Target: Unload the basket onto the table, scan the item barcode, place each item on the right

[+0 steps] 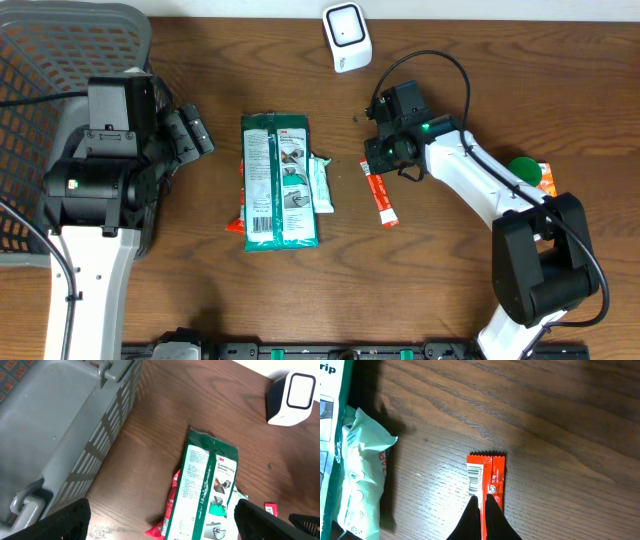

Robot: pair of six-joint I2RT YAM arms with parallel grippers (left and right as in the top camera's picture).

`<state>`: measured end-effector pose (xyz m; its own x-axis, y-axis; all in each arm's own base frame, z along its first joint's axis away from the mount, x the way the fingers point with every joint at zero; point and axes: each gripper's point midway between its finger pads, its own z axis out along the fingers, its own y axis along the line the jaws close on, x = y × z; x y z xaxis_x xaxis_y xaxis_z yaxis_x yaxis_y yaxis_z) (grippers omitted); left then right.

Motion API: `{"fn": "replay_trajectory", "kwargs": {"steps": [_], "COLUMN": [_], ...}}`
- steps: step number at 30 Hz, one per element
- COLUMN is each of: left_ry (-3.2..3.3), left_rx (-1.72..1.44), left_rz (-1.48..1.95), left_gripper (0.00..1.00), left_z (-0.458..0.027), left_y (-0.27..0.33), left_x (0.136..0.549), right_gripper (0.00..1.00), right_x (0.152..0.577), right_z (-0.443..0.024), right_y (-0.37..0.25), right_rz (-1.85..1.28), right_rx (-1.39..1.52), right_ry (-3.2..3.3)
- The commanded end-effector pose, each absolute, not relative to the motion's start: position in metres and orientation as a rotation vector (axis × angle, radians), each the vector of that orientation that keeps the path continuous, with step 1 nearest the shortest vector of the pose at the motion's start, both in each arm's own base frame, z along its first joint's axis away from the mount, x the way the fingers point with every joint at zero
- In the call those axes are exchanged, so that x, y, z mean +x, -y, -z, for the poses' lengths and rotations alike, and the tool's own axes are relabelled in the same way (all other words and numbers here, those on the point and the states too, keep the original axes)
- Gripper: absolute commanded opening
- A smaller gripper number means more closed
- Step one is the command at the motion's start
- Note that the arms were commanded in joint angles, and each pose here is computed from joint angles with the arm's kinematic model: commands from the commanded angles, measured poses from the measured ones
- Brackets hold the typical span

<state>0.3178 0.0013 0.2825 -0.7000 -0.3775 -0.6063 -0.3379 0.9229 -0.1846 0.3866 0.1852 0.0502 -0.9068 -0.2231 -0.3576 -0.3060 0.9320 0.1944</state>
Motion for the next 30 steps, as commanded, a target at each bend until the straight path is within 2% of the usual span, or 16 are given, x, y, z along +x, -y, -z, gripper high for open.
{"fn": "replay_trajectory", "kwargs": {"steps": [1,7,16,25,30], "left_ry": [-2.399,-2.399,-2.399,-2.399,-2.399], "left_rx": [-0.498,-0.498,-0.498,-0.498,-0.498], "left_rz": [0.061,0.061,0.061,0.061,0.061], "left_gripper": [0.92,0.91,0.92,0.91,0.91], "left_z": [-0.285,-0.285,-0.285,-0.285,-0.285], "left_y": [-0.004,-0.004,-0.004,-0.004,-0.004], "left_x": [0.318,0.318,0.318,0.318,0.318], "right_gripper": [0.02,0.02,0.01,0.03,0.03], "right_x": [0.379,0.366,0.359,0.388,0.387], "right_z": [-0.042,-0.006,0.018,-0.062,-0.072], "right_y": [-0.189,-0.189,-0.196,-0.211,-0.214], "right_rz": [-0.37,-0.36,-0.348,-0.413,-0.42], "right_rx": [-0.381,-0.39,-0.426,-0.427,-0.436], "right_ry": [-2.77,-2.828,-2.863,-2.684,-2.661]}}
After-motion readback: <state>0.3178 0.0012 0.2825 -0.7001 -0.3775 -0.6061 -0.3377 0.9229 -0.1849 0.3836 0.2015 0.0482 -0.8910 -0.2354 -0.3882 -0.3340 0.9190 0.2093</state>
